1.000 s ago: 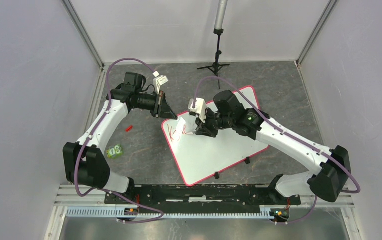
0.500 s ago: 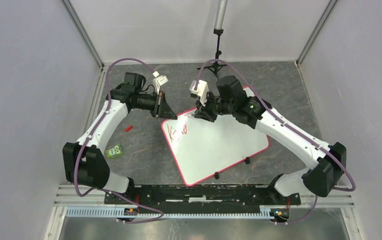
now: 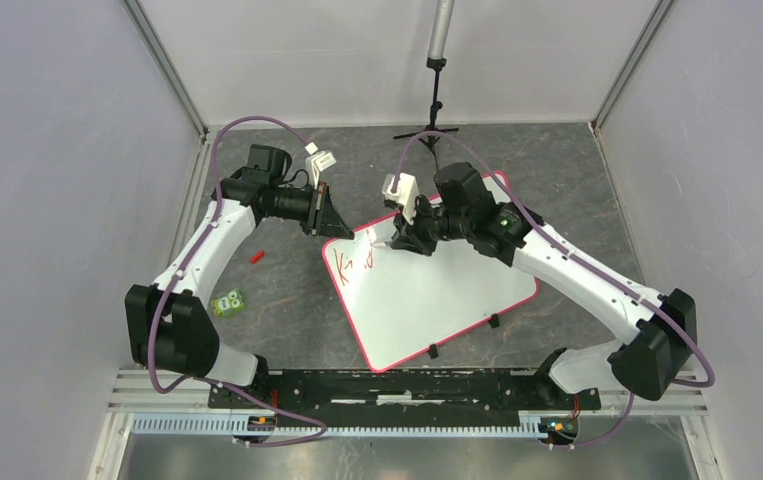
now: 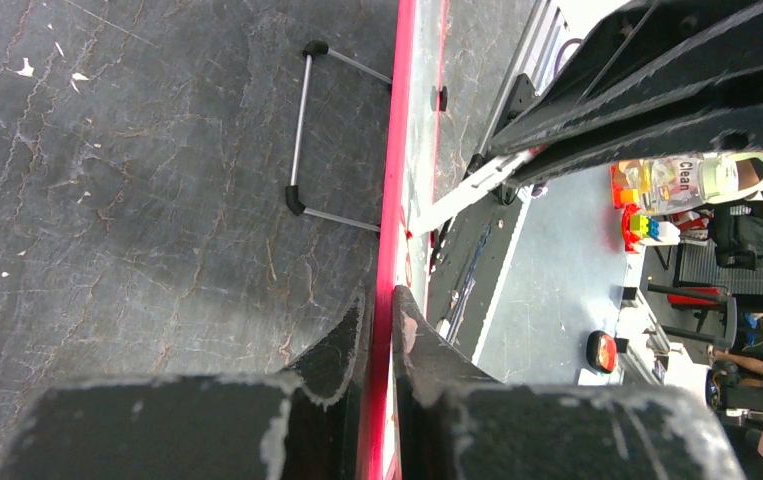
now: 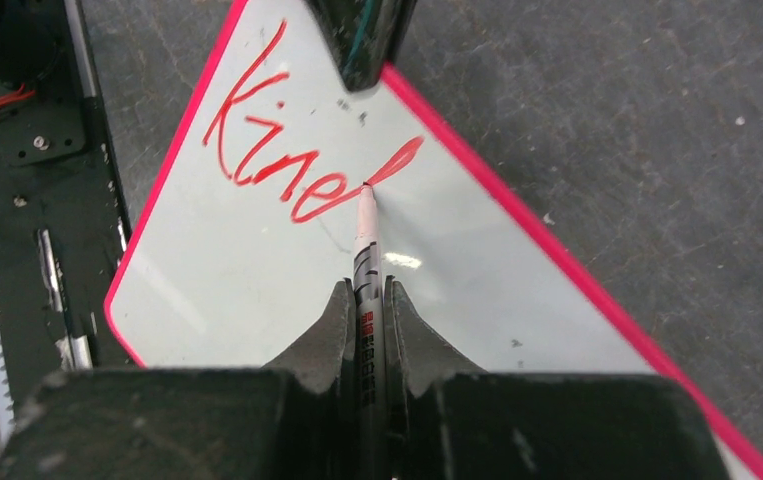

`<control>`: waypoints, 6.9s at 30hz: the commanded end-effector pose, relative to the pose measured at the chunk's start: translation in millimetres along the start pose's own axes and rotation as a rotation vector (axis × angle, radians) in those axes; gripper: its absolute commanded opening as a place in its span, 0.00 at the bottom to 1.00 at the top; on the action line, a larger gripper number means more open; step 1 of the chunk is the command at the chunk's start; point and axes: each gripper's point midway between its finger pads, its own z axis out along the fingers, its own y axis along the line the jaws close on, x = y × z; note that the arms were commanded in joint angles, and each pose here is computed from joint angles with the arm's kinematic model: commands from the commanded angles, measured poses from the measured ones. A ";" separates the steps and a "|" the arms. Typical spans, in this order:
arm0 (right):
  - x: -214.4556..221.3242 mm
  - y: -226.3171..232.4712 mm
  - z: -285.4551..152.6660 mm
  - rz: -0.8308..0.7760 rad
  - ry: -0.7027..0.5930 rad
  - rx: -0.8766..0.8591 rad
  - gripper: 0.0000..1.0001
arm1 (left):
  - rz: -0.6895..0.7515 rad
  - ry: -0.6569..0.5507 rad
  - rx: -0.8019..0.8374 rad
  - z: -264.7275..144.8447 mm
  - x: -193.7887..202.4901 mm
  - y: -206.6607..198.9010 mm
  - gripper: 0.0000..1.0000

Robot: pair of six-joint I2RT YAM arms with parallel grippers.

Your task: Write a sentence on the whiteboard

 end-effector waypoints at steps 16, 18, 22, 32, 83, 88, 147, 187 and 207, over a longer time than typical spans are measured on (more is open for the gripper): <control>-11.7 10.3 -30.1 -0.085 0.005 0.025 0.00 | 0.044 0.006 -0.006 -4.3 0.3 -5.6 0.02; -15.8 9.1 -33.4 -0.090 -0.003 0.028 0.00 | 0.048 0.009 -0.008 -4.3 0.3 -4.7 0.02; -19.5 11.9 -34.8 -0.092 -0.016 0.012 0.00 | 0.055 0.037 -0.011 -4.7 1.3 -2.5 0.02; -10.2 33.4 -31.7 -0.076 -0.037 -0.091 0.00 | 0.099 0.077 -0.032 -3.5 5.2 2.0 0.02; 6.5 4.7 -9.2 -0.074 -0.003 0.033 0.00 | 0.084 0.074 -0.040 -13.4 6.6 -3.9 0.15; 5.9 6.8 -7.5 -0.074 -0.005 0.017 0.00 | 0.082 0.076 -0.042 -13.1 7.1 -3.1 0.12; 26.5 -15.3 -21.9 -0.060 0.031 0.114 0.00 | 0.073 0.080 -0.049 -12.2 6.5 -0.9 0.02; 26.9 -14.7 -27.2 -0.086 0.060 0.094 0.00 | 0.072 0.082 -0.044 -11.7 8.7 -1.0 0.02; 12.2 -24.6 -24.2 -0.071 0.036 0.080 0.00 | 0.072 0.082 -0.042 -11.4 7.9 -0.8 0.02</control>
